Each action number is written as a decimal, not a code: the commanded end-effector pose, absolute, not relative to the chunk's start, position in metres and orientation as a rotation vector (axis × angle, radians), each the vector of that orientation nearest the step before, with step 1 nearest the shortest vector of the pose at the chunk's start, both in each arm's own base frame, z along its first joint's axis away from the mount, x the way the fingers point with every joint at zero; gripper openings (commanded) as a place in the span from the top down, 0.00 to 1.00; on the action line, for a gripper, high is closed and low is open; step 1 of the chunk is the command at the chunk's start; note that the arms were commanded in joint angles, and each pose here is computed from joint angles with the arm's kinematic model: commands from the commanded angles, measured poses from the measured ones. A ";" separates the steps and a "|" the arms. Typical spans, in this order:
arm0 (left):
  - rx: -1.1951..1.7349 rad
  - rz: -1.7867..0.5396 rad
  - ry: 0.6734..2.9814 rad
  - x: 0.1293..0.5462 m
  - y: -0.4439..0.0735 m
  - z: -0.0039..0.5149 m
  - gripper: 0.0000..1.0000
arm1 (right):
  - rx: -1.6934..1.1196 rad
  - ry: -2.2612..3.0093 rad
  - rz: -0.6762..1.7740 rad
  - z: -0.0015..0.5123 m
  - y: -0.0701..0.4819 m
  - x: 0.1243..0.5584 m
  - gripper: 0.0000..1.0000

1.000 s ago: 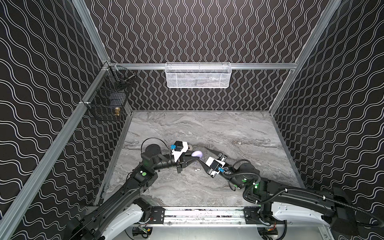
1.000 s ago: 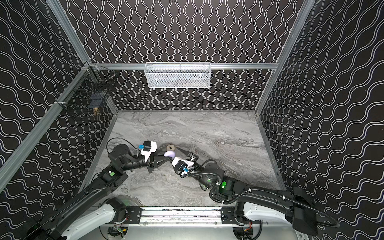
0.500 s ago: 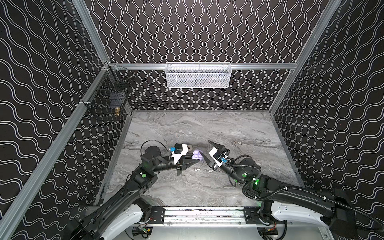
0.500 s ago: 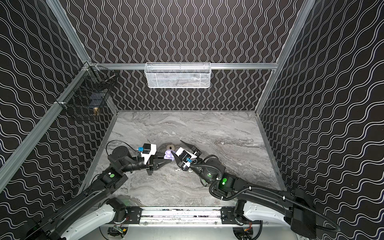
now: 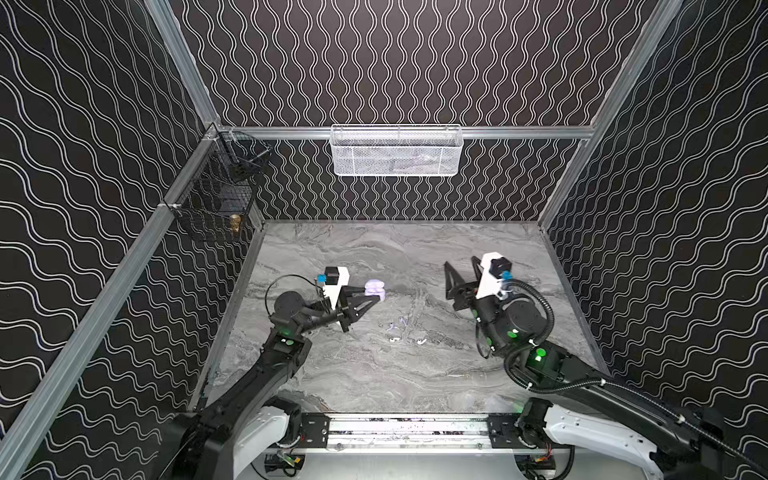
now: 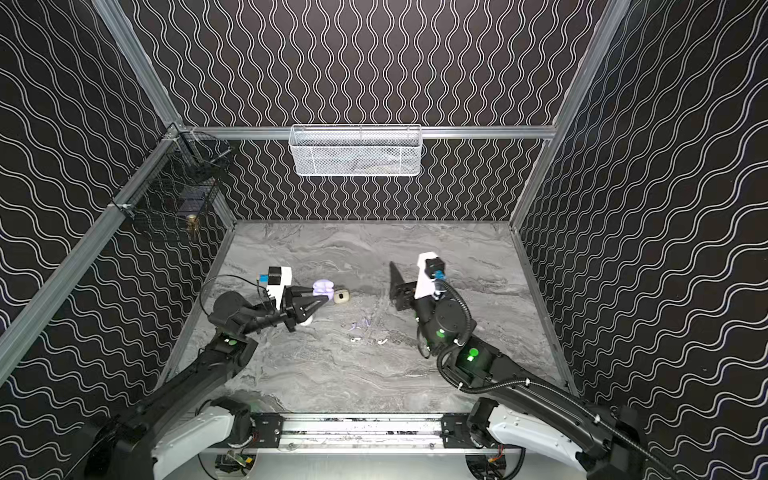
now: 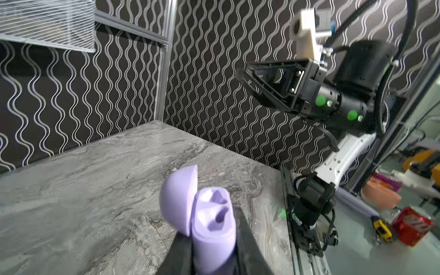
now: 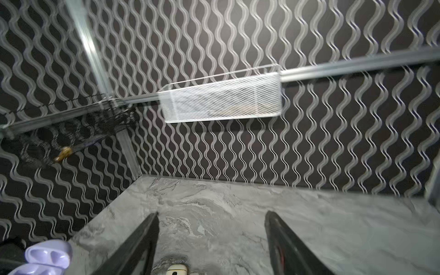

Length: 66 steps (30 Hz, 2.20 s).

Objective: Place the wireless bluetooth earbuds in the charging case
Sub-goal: 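Move the right gripper over the lilac earbuds on the table, then lower the right gripper and close on one lilac earbud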

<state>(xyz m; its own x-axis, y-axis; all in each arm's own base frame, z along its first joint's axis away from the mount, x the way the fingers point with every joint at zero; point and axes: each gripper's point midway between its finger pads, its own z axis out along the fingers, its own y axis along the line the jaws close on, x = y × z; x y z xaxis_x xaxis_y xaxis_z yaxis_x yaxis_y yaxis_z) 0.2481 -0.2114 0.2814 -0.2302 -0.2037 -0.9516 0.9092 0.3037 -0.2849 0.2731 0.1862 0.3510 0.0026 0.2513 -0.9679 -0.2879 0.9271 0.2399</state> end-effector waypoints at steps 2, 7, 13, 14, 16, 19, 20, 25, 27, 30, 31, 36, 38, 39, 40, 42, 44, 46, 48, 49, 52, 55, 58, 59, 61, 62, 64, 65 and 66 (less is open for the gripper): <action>0.710 -1.321 1.285 0.242 -0.205 0.308 1.00 | 0.089 1.748 0.485 0.286 0.184 0.278 0.28; 0.678 -1.297 1.331 0.250 -0.203 0.296 1.00 | -0.089 2.064 0.491 0.212 0.230 0.287 0.27; 0.592 -1.096 1.464 0.265 -0.191 0.278 1.00 | -0.238 2.361 0.470 0.140 0.270 0.302 0.33; 0.584 -1.071 1.462 0.265 -0.188 0.278 1.00 | -0.259 2.394 0.475 0.129 0.275 0.304 0.33; 0.581 -1.055 1.461 0.264 -0.187 0.279 1.00 | -0.291 2.448 0.482 0.114 0.282 0.309 0.34; 0.591 -1.084 1.445 0.261 -0.189 0.281 1.00 | -0.356 2.548 0.474 0.096 0.293 0.314 0.39; 0.599 -1.096 1.433 0.260 -0.190 0.281 1.00 | -0.373 2.585 0.445 0.087 0.294 0.316 0.41; 0.595 -1.080 1.459 0.265 -0.190 0.278 1.00 | -0.434 2.708 0.319 0.055 0.292 0.318 0.46; 0.595 -1.063 1.458 0.266 -0.189 0.278 1.00 | -0.469 2.749 0.320 0.046 0.296 0.315 0.48; 0.589 -1.045 1.466 0.267 -0.187 0.277 1.00 | -0.503 2.804 0.298 0.029 0.299 0.310 0.50; 0.586 -1.042 1.470 0.267 -0.187 0.277 1.00 | -0.510 2.813 0.297 0.026 0.300 0.309 0.50; 0.581 -1.033 1.471 0.267 -0.186 0.277 1.00 | -0.542 2.826 0.290 0.020 0.306 0.305 0.50; 0.578 -1.030 1.468 0.267 -0.186 0.278 1.00 | -0.549 2.826 0.283 0.020 0.308 0.304 0.50; 0.579 -1.031 1.465 0.267 -0.186 0.278 1.00 | -0.554 2.825 0.285 0.021 0.310 0.304 0.50; 0.581 -1.031 1.461 0.266 -0.186 0.279 1.00 | -0.561 2.824 0.285 0.021 0.312 0.303 0.50; 0.580 -1.029 1.465 0.266 -0.185 0.279 1.00 | -0.568 2.824 0.274 0.019 0.313 0.302 0.49; 0.578 -1.030 1.466 0.266 -0.185 0.278 1.00 | -0.563 2.827 0.259 0.017 0.313 0.303 0.49; 0.580 -1.031 1.458 0.265 -0.185 0.280 1.00 | -0.560 2.837 0.232 0.014 0.312 0.304 0.49; 0.580 -1.027 1.458 0.264 -0.185 0.280 1.00 | -0.559 2.836 0.200 0.011 0.311 0.304 0.52; 0.577 -1.027 1.464 0.265 -0.185 0.279 1.00 | -0.553 2.837 0.185 0.009 0.310 0.305 0.53; 0.576 -1.029 1.457 0.263 -0.184 0.280 1.00 | -0.545 2.846 0.171 0.007 0.308 0.304 0.59; 0.576 -1.025 1.460 0.264 -0.184 0.280 1.00 | -0.544 2.842 0.150 0.006 0.306 0.302 0.63; 0.571 -1.027 1.461 0.264 -0.184 0.280 1.00 | -0.539 2.847 0.152 0.005 0.306 0.300 0.68; 0.573 -1.027 1.457 0.263 -0.184 0.281 1.00 | -0.539 2.844 0.150 0.006 0.307 0.299 0.69; 0.575 -1.025 1.457 0.264 -0.184 0.281 1.00 | -0.545 2.841 0.145 0.006 0.308 0.297 0.69; 0.573 -1.025 1.460 0.263 -0.184 0.280 1.00 | -0.542 2.841 0.141 0.006 0.308 0.296 0.68; 0.571 -1.027 1.459 0.263 -0.184 0.280 1.00 | -0.544 2.844 0.143 0.005 0.309 0.294 0.65; 0.573 -1.028 1.455 0.262 -0.184 0.281 1.00 | -0.547 2.844 0.141 0.004 0.310 0.293 0.64; 0.574 -1.027 1.453 0.262 -0.184 0.282 1.00 | -0.552 2.846 0.137 0.003 0.311 0.292 0.64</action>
